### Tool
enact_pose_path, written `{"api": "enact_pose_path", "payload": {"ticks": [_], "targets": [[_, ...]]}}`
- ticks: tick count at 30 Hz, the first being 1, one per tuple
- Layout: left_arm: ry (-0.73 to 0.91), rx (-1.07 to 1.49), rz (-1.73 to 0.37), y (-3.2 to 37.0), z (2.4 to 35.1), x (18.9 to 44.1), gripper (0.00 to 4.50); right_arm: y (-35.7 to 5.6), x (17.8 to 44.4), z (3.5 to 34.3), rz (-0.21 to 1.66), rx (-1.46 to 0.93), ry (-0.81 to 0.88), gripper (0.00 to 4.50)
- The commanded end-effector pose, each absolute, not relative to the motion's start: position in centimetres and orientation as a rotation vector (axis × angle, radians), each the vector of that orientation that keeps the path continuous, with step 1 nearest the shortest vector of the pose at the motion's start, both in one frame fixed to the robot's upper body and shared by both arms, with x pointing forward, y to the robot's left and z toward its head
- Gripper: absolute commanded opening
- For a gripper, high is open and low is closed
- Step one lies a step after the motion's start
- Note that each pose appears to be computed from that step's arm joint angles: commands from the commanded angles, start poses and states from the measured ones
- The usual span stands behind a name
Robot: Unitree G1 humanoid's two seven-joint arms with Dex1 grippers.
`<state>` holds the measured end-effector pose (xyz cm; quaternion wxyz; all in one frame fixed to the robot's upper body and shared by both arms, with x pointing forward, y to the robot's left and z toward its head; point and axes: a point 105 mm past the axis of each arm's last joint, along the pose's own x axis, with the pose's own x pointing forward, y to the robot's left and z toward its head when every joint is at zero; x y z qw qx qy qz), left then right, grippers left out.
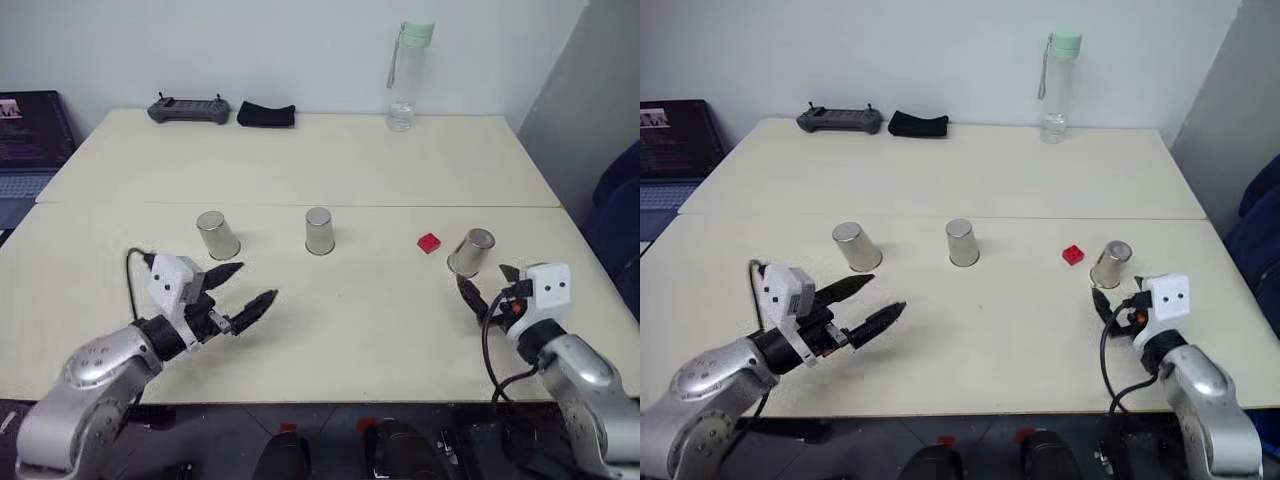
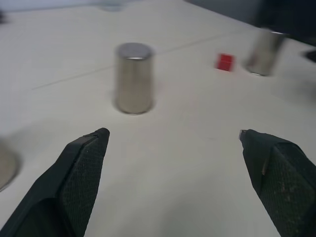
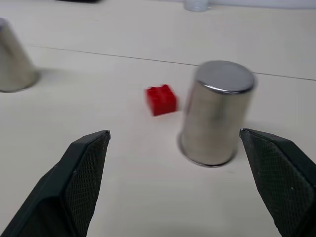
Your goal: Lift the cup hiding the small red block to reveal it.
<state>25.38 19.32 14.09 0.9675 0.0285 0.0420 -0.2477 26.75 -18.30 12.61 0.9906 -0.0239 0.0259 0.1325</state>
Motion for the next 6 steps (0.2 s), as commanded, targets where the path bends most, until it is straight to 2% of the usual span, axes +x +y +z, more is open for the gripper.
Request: {"api": "enact_pose_path", "payload": {"ticks": [1,6], "targets": [[0.022,0.082,-0.329,19.3,14.5,24.7,4.5,-16.4,25.5,13.3,0.268,-0.031,0.015,4.46],[0.031,0.028,-0.132,19.4,13.0,23.7,4.5,-15.7,25.1,12.1,0.217,0.001,0.036,4.46]]}}
